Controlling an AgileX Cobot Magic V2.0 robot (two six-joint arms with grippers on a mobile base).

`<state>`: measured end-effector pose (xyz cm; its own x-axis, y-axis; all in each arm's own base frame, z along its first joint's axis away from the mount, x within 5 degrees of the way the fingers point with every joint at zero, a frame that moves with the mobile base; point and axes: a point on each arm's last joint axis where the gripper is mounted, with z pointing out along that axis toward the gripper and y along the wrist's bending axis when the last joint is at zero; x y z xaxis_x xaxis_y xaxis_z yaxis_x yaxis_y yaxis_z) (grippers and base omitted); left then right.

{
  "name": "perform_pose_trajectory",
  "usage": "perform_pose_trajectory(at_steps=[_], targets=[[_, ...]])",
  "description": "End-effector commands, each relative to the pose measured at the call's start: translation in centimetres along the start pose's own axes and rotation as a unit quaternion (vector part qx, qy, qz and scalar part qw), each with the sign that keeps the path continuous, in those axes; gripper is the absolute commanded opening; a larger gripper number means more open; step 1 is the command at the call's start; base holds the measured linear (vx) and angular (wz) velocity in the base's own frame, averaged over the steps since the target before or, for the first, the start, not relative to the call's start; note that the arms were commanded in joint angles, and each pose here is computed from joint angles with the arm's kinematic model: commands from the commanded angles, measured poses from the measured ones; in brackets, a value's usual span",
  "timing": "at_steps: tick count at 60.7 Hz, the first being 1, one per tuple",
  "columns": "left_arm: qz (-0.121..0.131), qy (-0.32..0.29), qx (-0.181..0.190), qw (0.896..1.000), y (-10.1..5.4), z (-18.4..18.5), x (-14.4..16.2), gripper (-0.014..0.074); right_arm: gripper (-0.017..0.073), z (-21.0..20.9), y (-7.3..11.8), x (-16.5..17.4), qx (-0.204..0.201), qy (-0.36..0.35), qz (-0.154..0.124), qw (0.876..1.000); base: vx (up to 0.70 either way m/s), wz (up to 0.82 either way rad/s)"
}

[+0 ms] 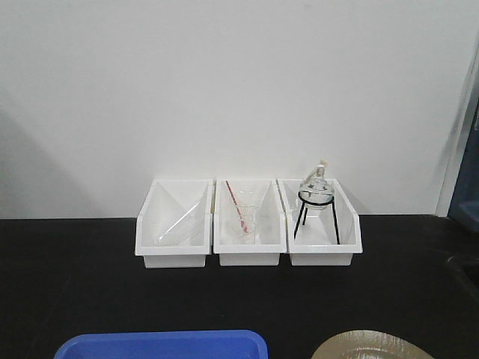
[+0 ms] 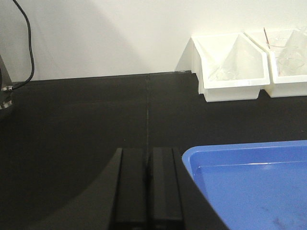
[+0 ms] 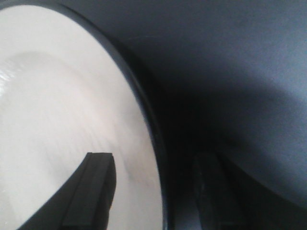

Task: Place disk in tray to left cabinet
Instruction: 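Grasp the cream plate's rim with the right gripper and lift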

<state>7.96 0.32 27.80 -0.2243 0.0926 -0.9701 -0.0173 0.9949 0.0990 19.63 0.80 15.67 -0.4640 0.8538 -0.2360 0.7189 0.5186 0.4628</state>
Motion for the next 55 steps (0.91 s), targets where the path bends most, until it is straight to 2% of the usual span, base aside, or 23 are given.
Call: perform_pose_trajectory(at_steps=[1,9,22,36,45,55], targets=[[-0.009,-0.051,-0.005,0.999,0.2,-0.2,-1.8,0.0014,0.0423,-0.3,1.4,-1.0,-0.043,-0.033,0.001,0.998,0.0,0.0],[-0.009,-0.051,-0.005,0.999,0.2,-0.2,-1.8,0.0014,0.0381,-0.1,1.6,-1.2,-0.053,-0.042,0.002,0.998,0.0,0.0],[-0.009,-0.051,-0.005,0.999,0.2,-0.2,-1.8,0.0014,0.0219,0.6,1.3,-1.0,-0.037,-0.033,0.002,0.999,0.0,0.0],[-0.009,-0.051,-0.005,0.999,0.2,-0.2,-1.8,0.0014,0.007,0.4,1.5,-1.1,-0.046,-0.039,0.002,0.998,0.0,0.0],[-0.009,-0.052,-0.005,0.999,0.2,-0.2,-1.8,0.0014,-0.0012,-0.9,1.9,-1.3,-0.072,-0.054,0.001,0.996,0.0,0.0],[-0.009,-0.052,-0.005,0.999,0.2,-0.2,-1.8,0.0014,-0.001,-2.9,2.6,-1.7,-0.126,-0.089,-0.002,0.988,0.0,0.0]])
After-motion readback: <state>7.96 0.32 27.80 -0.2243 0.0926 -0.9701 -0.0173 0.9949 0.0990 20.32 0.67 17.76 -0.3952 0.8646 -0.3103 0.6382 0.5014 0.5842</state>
